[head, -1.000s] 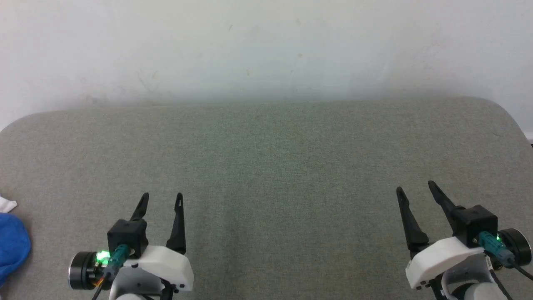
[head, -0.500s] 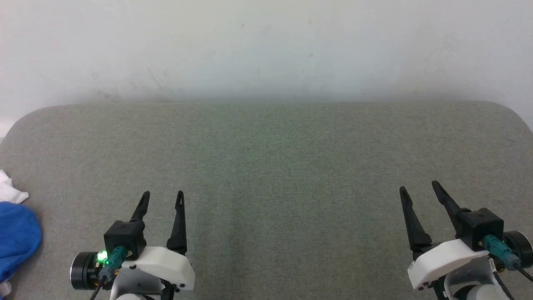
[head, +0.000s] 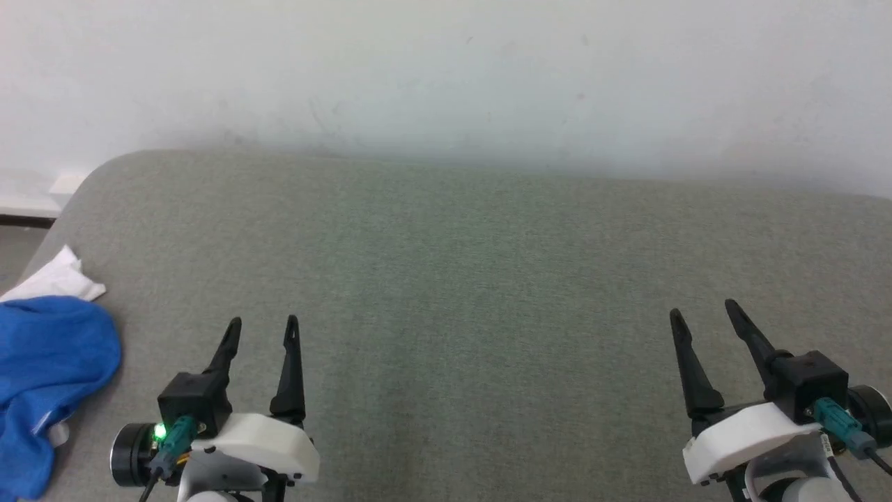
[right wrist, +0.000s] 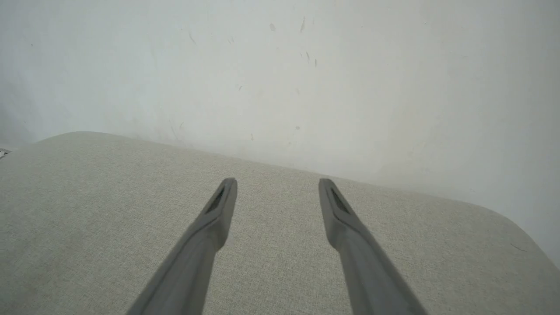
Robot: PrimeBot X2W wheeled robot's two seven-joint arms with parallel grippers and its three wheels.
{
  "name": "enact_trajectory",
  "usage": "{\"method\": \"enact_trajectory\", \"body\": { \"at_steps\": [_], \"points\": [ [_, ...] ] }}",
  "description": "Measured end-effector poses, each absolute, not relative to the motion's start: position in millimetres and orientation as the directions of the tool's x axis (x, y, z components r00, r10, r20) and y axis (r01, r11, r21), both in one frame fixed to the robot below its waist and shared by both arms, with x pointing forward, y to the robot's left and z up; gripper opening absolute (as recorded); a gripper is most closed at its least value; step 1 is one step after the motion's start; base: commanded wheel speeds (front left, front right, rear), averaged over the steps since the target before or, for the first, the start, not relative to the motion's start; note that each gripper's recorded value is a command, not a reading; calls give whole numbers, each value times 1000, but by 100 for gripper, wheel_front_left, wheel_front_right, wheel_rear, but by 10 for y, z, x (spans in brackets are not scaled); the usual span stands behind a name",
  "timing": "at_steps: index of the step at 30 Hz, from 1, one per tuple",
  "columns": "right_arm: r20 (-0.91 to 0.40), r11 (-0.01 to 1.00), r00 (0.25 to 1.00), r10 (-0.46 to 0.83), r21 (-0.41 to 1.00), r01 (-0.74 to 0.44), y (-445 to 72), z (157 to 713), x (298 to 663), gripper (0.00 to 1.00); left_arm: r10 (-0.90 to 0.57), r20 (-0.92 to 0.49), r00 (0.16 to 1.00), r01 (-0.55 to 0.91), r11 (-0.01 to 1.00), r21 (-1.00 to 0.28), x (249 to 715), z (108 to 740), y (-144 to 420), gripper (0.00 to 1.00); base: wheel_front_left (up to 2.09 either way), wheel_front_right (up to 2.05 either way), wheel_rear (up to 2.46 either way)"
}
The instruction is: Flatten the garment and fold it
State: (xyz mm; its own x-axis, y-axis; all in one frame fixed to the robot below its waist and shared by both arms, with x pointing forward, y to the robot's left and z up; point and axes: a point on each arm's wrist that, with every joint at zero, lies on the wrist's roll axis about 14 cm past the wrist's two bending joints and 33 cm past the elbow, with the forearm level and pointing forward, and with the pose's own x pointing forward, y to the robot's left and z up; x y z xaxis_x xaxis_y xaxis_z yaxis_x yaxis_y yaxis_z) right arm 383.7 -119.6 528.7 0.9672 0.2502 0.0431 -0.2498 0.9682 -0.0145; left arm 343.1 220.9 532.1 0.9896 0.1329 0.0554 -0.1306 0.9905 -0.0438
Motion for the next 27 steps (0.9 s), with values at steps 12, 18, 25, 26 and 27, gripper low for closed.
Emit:
{"method": "enact_trajectory", "body": {
  "at_steps": [12, 18, 25, 26, 27],
  "points": [
    [71, 934, 932, 356, -17, -356, -801, 5358, 3956, 100, 260, 76, 963, -255, 964, -74, 3163, 5345, 2592, 100, 0, 0, 0],
    [75, 914, 911, 406, -16, -406, -606, 5362, 4006, 100, 322, 86, 943, -315, 945, -82, 3007, 5359, 2766, 100, -6, -6, -6],
    [87, 895, 891, 446, -15, -446, -440, 5379, 4047, 100, 379, 103, 920, -369, 924, -99, 2867, 5389, 2906, 100, -15, -15, -15],
    [87, 893, 889, 450, -15, -451, -422, 5379, 4051, 100, 385, 105, 917, -376, 921, -101, 2852, 5395, 2920, 100, -11, -11, -11],
    [89, 891, 887, 454, -14, -454, -407, 5381, 4057, 100, 396, 108, 912, -385, 917, -104, 2835, 5400, 2940, 100, -9, -9, -9]
  ]
}}
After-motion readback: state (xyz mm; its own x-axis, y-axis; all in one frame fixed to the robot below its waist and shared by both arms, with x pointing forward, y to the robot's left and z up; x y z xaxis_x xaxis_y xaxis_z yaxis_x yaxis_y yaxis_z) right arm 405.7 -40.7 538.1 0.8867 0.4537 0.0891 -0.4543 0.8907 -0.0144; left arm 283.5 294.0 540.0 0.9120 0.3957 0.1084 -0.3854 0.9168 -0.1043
